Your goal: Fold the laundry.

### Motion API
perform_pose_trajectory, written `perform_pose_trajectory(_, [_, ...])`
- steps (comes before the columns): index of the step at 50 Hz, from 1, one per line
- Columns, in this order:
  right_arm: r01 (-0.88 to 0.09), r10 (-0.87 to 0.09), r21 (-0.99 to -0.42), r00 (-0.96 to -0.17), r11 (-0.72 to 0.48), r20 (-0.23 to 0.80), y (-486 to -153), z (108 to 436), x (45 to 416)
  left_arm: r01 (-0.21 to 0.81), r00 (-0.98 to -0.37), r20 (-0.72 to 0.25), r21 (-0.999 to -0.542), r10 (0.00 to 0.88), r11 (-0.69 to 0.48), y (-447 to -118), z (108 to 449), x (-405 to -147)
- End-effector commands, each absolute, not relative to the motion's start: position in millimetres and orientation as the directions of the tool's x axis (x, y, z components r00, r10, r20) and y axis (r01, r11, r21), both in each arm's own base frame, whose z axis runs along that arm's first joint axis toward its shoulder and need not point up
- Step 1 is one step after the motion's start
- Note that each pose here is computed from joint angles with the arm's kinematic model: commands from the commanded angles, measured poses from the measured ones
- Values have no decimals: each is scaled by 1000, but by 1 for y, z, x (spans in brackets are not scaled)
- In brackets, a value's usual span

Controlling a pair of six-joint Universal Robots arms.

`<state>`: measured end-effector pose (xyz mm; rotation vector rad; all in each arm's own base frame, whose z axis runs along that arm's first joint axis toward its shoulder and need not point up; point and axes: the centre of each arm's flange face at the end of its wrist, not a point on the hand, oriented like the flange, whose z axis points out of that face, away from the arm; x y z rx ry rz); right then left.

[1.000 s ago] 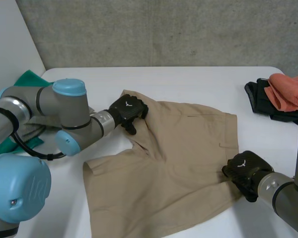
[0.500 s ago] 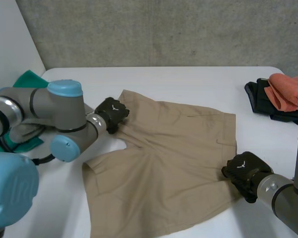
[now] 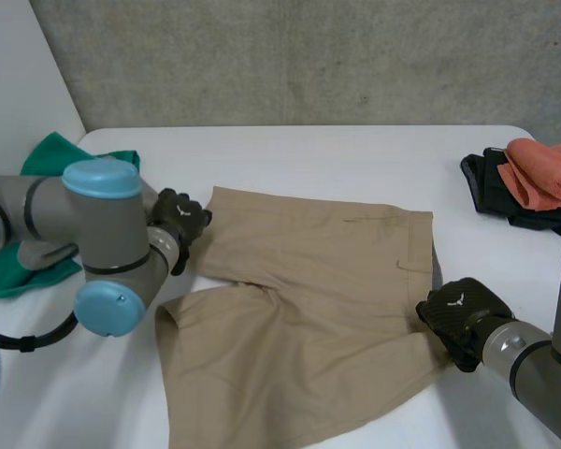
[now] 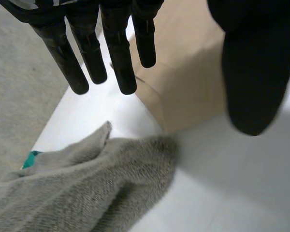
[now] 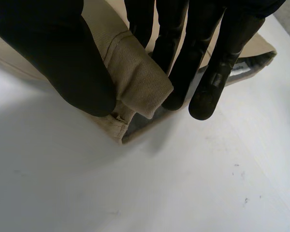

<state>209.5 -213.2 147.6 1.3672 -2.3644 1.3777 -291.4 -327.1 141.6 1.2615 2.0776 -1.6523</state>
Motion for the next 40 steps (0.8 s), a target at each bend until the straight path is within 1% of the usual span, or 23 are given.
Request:
perform_pose_trajectory(1, [-659, -621, -723, -660, 207, 424, -222, 155, 214, 551, -751, -481, -834, 452, 29, -292, 201, -281])
perform_pose_trajectory(3, [-634, -618, -744, -676, 211, 401, -224, 158, 216, 501, -783, -432, -865, 448, 42, -281, 212, -277])
perform_pose_trajectory(4, [-604, -616, -766, -695, 220, 371, -227, 160, 218, 478, -797, -408, -877, 446, 52, -276, 216, -275])
perform_pose_trajectory(5, [-587, -612, -778, -706, 225, 356, -229, 162, 219, 437, -817, -359, -896, 451, 79, -263, 221, -270])
perform_pose_trajectory(7, [-548, -608, -803, -727, 234, 318, -234, 165, 221, 411, -827, -314, -903, 466, 122, -247, 222, -265])
perform_pose_trajectory(8, [-507, -608, -826, -745, 247, 275, -238, 167, 224, 407, -827, -294, -902, 480, 148, -238, 219, -262])
perform_pose_trajectory(9, [-484, -605, -838, -755, 252, 254, -241, 169, 225, 401, -823, -254, -894, 508, 201, -218, 215, -258])
perform_pose_trajectory(10, [-462, -601, -848, -764, 259, 232, -243, 171, 226, 400, -820, -236, -888, 522, 227, -208, 213, -256])
perform_pose_trajectory(11, [-417, -596, -867, -781, 274, 187, -247, 174, 229, 402, -815, -219, -881, 537, 251, -198, 211, -255])
perform_pose_trajectory(12, [-398, -595, -873, -786, 281, 168, -249, 175, 230, 410, -800, -169, -855, 576, 318, -170, 202, -249])
perform_pose_trajectory(13, [-386, -593, -876, -791, 290, 152, -251, 174, 230, 410, -798, -168, -855, 579, 317, -169, 203, -250])
perform_pose_trajectory(15, [-365, -588, -874, -801, 322, 117, -256, 167, 230, 414, -790, -133, -836, 598, 360, -146, 198, -245])
perform_pose_trajectory(16, [-360, -585, -873, -804, 331, 110, -258, 166, 229, 412, -789, -123, -833, 602, 370, -140, 197, -243])
perform_pose_trajectory(20, [-354, -577, -870, -810, 343, 103, -262, 162, 227, 402, -783, -78, -820, 617, 407, -112, 192, -238])
perform_pose_trajectory(22, [-352, -577, -870, -810, 345, 99, -263, 161, 226, 408, -775, -67, -812, 628, 417, -100, 188, -236])
perform_pose_trajectory(23, [-350, -576, -870, -812, 346, 98, -264, 161, 226, 419, -762, -55, -801, 646, 426, -88, 183, -235])
perform_pose_trajectory(26, [-348, -573, -872, -814, 345, 98, -265, 161, 225, 448, -734, -54, -788, 677, 423, -73, 176, -236])
perform_pose_trajectory(27, [-346, -572, -872, -814, 347, 96, -265, 161, 225, 469, -716, -62, -780, 695, 414, -64, 172, -236])
perform_pose_trajectory(30, [-350, -577, -870, -811, 347, 96, -265, 160, 225, 493, -704, -85, -773, 706, 399, -55, 166, -236])
perform_pose_trajectory(32, [-349, -582, -871, -808, 347, 92, -264, 159, 226, 519, -691, -119, -768, 713, 375, -47, 161, -236])
perform_pose_trajectory(35, [-349, -598, -872, -797, 343, 84, -262, 159, 227, 545, -699, -184, -763, 692, 348, -44, 154, -236])
perform_pose_trajectory(38, [-348, -609, -873, -790, 343, 76, -260, 159, 228, 565, -715, -243, -753, 656, 337, -48, 149, -235])
perform_pose_trajectory(40, [-348, -611, -872, -788, 345, 73, -259, 158, 228, 576, -714, -263, -747, 649, 331, -49, 147, -235])
